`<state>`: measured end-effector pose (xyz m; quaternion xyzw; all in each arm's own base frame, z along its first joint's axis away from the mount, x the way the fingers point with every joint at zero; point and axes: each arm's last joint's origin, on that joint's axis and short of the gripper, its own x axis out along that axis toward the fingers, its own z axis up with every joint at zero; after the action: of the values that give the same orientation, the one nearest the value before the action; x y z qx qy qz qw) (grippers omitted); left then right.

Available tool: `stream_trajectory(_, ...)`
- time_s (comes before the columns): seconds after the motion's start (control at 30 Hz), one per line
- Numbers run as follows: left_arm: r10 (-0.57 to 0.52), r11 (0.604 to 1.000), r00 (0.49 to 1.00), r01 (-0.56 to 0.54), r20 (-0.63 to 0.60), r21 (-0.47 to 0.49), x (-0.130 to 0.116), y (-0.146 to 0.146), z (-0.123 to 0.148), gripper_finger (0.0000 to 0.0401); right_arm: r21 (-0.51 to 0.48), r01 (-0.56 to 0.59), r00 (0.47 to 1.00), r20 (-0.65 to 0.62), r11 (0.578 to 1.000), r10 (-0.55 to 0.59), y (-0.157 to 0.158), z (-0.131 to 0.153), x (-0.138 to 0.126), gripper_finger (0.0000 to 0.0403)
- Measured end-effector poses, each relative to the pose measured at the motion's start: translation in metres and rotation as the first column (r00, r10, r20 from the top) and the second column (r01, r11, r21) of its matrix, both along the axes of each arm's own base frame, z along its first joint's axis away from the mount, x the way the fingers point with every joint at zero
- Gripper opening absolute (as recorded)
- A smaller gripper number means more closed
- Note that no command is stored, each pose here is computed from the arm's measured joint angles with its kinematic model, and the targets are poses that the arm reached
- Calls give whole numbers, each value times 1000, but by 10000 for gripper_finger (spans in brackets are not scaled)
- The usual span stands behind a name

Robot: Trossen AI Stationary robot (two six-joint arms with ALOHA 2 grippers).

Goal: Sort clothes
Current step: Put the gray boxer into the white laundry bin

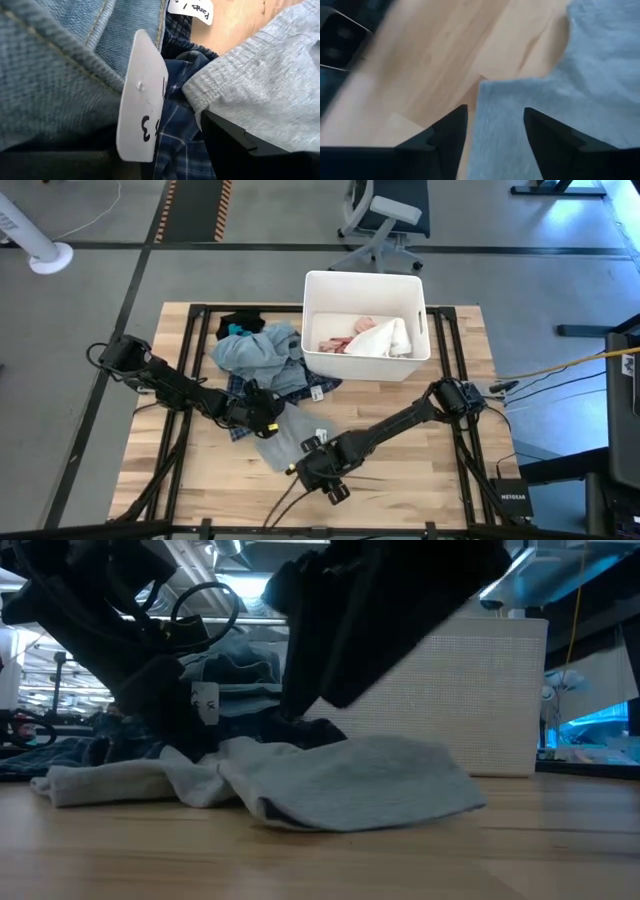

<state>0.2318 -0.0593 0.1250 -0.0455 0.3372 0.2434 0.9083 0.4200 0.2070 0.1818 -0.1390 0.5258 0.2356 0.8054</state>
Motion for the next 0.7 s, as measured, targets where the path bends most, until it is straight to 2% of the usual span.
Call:
stream_trajectory(0.2,-33,999,999,34,15,-5,-1,-7,1,141,-254,-7,999,40,967,18,31,-11,-28,236)
stream_trajectory(0.3,-106,994,994,106,4,-32,1,-12,4,141,-284,-11,1000,-12,959,8,40,-24,-44,236)
stream_trajectory(0.37,-170,981,985,171,15,-94,7,-18,10,141,-322,0,998,-65,947,-22,40,-33,-55,236)
stream_trajectory(0.53,-335,903,940,338,59,-265,16,-34,23,141,-427,41,991,-95,904,-90,35,-42,-71,237)
stream_trajectory(0.7,-339,886,941,317,-5,-337,4,-49,16,141,-373,24,1000,0,928,-26,42,-35,-63,237)
